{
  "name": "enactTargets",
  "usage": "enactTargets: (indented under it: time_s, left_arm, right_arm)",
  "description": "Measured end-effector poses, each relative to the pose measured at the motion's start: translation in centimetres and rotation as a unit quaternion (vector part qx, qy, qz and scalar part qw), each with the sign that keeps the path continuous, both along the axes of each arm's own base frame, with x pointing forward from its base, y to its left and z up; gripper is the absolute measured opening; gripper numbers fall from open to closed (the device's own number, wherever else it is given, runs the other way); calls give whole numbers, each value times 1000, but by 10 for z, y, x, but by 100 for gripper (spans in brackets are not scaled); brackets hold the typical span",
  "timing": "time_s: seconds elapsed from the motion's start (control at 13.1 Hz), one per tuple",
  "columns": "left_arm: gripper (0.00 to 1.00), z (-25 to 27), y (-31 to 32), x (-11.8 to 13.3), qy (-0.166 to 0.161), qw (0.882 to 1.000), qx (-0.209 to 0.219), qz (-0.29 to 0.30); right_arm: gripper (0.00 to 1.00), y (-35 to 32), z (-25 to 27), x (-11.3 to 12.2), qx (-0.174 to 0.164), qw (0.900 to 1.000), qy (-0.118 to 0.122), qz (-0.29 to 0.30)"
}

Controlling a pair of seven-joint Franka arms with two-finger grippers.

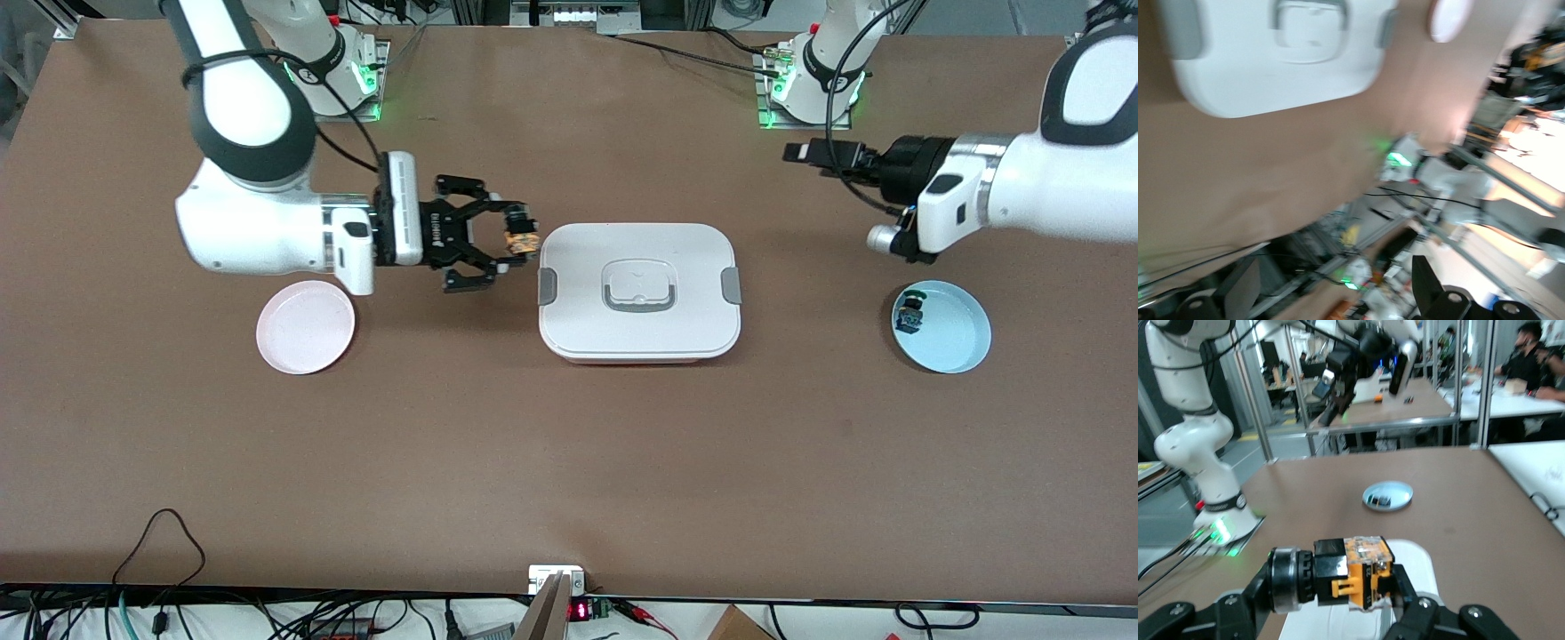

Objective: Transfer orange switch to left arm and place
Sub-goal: 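Carry the switch above the white box while the left gripper approaches, then grasp the switch with the left gripper while the right gripper opens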

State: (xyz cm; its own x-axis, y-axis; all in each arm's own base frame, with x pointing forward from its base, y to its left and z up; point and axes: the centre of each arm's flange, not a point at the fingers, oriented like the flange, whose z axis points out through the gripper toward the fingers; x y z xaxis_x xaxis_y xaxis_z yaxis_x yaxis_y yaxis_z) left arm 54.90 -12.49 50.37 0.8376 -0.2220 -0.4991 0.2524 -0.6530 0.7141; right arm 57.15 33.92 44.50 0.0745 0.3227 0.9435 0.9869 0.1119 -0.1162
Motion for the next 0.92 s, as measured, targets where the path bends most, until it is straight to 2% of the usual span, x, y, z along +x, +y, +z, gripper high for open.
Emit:
enactTargets:
  time_s: [0.15, 0.31, 0.38, 0.54, 0.69, 0.77, 0.92]
  left_arm:
    - [100, -6, -16, 19, -7, 997, -57, 46]
    - [100, 5, -49, 28, -53, 990, -105, 72]
    - [100, 7, -65, 30, -84, 985, -130, 75]
    - [100, -5, -86, 35, -124, 969, -189, 102]
    - [100, -31, -95, 36, -171, 953, -220, 121]
    - [100, -43, -102, 35, -180, 945, -238, 134]
    - [100, -54, -121, 27, -166, 933, -272, 167]
  right_arm:
    - [73, 25, -1, -6, 41, 999, -1, -29]
    - [73, 51, 3, -16, 70, 996, 2, -59]
    - [73, 63, 4, -22, 75, 994, 2, -74]
    - [73, 86, 10, -28, 87, 992, 4, -89]
    - [73, 97, 8, -27, 96, 991, 10, -94]
    - [73, 99, 6, -26, 96, 991, 11, -96]
    - [73, 100, 5, -24, 96, 990, 11, -98]
